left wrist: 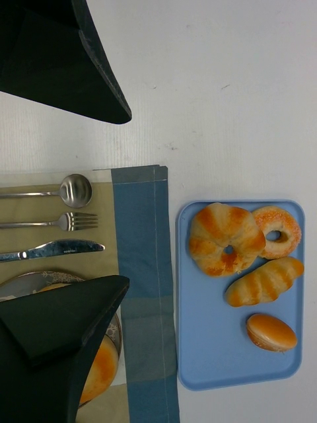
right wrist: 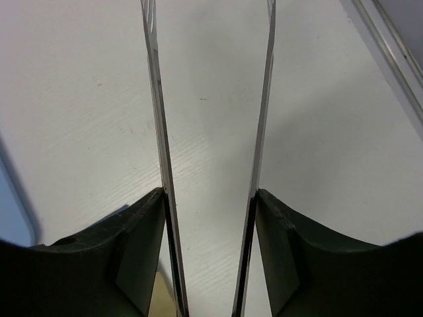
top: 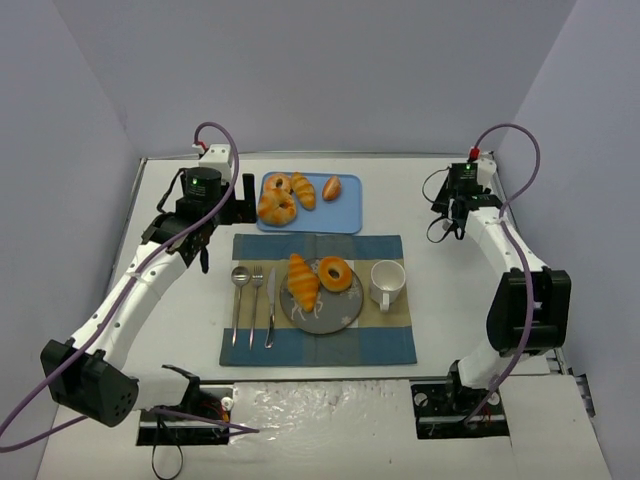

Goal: Place the bread

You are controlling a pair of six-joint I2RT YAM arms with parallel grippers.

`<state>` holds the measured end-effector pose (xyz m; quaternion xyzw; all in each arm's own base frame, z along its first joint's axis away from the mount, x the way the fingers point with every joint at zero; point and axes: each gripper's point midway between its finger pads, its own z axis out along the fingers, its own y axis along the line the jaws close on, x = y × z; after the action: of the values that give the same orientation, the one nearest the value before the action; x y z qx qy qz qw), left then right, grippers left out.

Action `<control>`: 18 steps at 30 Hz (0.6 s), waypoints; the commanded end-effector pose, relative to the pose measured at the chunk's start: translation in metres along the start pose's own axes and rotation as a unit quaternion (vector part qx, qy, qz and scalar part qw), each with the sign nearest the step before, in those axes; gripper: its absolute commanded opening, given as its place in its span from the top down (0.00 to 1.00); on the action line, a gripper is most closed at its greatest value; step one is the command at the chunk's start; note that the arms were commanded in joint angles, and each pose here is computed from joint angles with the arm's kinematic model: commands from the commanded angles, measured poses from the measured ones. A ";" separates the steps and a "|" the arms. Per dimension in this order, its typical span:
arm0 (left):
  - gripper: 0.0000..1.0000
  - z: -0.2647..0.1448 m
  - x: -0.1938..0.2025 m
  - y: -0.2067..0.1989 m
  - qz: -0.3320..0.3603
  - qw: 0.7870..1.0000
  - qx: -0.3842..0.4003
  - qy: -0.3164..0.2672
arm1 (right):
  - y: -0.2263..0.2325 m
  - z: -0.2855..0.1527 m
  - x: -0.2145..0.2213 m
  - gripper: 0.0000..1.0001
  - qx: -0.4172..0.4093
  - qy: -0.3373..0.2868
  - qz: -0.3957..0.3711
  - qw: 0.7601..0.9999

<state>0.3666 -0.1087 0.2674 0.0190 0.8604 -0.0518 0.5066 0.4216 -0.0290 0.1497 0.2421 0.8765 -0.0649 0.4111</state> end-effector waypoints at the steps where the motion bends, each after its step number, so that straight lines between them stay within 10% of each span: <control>1: 0.03 -0.013 -0.033 -0.006 -0.009 0.999 0.012 -0.053 | 0.014 0.032 -0.010 0.49 -0.003 -0.034 0.016 0.999; 18: 0.03 -0.014 -0.033 -0.004 -0.005 0.999 0.009 -0.053 | 0.013 0.100 0.068 0.35 0.018 0.054 -0.010 0.998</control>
<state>0.3663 -0.1094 0.2673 0.0200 0.8605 -0.0520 0.5064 0.4496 -0.0240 0.0301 0.2393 0.9076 -0.0765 0.3363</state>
